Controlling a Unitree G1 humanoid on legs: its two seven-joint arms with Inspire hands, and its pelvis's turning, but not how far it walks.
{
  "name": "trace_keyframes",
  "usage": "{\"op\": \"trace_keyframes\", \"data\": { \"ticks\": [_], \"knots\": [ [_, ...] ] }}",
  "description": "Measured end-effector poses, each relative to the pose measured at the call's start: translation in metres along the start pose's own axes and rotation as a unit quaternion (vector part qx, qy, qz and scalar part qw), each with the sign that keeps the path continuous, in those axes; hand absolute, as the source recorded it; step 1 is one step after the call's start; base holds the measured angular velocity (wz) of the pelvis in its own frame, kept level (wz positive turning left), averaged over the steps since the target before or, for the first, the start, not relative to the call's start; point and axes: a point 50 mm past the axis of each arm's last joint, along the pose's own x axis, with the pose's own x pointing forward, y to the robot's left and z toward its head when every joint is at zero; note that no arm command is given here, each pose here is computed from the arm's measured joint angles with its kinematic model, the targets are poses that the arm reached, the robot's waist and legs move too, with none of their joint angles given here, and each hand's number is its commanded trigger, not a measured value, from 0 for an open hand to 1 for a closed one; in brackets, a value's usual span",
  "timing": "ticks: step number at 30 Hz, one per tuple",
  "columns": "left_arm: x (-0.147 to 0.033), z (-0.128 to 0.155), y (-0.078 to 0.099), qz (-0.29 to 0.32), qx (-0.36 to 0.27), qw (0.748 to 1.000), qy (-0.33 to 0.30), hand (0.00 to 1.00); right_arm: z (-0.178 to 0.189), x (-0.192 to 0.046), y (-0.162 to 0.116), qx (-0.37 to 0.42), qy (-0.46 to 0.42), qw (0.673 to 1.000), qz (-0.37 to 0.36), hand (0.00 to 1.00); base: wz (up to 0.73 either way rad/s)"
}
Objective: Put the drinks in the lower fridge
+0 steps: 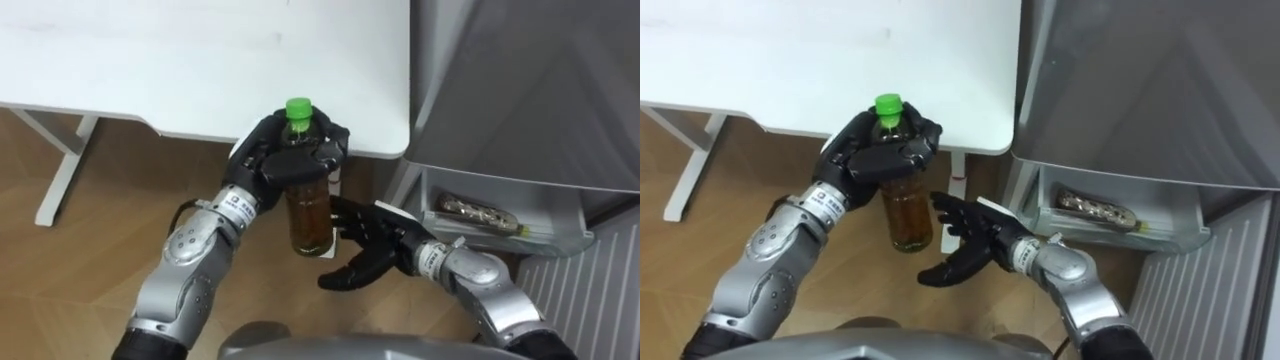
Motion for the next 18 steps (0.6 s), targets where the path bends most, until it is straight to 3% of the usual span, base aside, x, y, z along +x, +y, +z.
{"op": "trace_keyframes", "data": {
  "ticks": [18],
  "knots": [
    [0.002,-0.013,-0.016,-0.043,0.031,0.998,0.034,1.0,0.018,0.005,0.013,0.078,-0.074,0.991,0.08,0.0,-0.01]
  ]
}}
